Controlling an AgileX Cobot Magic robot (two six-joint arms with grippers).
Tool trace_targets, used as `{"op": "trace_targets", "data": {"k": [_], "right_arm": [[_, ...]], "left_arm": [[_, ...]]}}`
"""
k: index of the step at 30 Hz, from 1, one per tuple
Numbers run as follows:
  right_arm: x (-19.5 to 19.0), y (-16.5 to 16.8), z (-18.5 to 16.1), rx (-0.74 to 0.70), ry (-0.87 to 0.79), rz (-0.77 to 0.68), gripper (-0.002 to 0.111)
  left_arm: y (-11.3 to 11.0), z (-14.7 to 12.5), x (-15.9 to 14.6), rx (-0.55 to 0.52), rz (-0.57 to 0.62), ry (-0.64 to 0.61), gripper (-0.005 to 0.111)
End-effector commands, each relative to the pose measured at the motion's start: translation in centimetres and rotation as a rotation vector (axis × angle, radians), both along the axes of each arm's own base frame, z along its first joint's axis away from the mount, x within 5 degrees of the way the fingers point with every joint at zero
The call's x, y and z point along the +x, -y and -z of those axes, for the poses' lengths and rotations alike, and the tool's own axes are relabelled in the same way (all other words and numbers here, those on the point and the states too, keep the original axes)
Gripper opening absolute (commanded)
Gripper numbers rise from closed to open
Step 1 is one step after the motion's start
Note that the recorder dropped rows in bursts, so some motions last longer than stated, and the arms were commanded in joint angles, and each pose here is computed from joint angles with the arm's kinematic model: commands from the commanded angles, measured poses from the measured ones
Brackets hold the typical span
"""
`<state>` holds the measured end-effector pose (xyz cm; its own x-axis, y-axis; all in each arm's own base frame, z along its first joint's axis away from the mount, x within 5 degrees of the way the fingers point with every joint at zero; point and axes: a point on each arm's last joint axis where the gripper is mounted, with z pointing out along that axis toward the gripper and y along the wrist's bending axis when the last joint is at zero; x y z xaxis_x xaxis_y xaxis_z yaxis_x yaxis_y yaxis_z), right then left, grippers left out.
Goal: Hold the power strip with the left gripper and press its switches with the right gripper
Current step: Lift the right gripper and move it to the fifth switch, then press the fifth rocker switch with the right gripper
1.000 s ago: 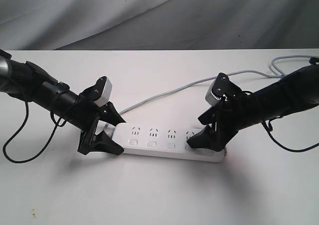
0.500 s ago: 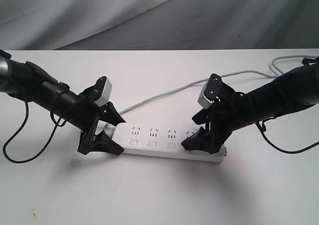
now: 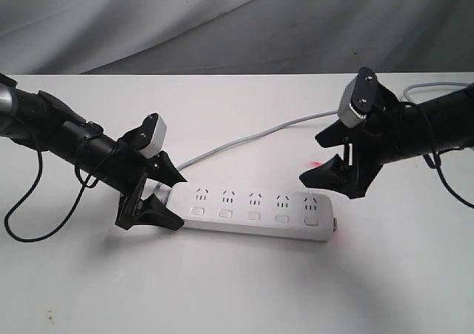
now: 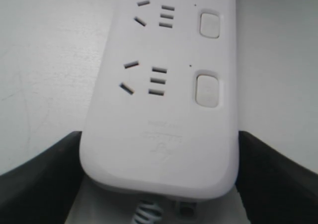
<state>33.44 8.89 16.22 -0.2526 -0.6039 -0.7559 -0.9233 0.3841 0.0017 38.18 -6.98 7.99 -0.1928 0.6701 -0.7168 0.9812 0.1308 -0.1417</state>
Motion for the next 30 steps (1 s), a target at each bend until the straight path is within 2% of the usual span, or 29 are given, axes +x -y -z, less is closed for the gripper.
{"op": "trace_targets", "data": {"k": [1, 10, 19, 30], "right_arm": [[-1.2, 0.9, 1.0, -0.009, -0.024, 0.003, 0.078], [-1.4, 0.9, 1.8, -0.007, -0.017, 0.016, 0.078], [-1.2, 1.0, 5.5, -0.041, -0.115, 0.029, 0.078], [-0.9, 1.4, 6.0, -0.086, -0.105, 0.064, 0.078]], "left_arm": [[0.1, 0.0, 0.0, -0.002, 0.004, -0.003, 0.041], [0.1, 0.0, 0.0, -0.002, 0.004, -0.003, 0.041], [0.1, 0.0, 0.0, -0.002, 0.004, -0.003, 0.041], [0.1, 0.0, 0.0, -0.002, 0.004, -0.003, 0.041]]}}
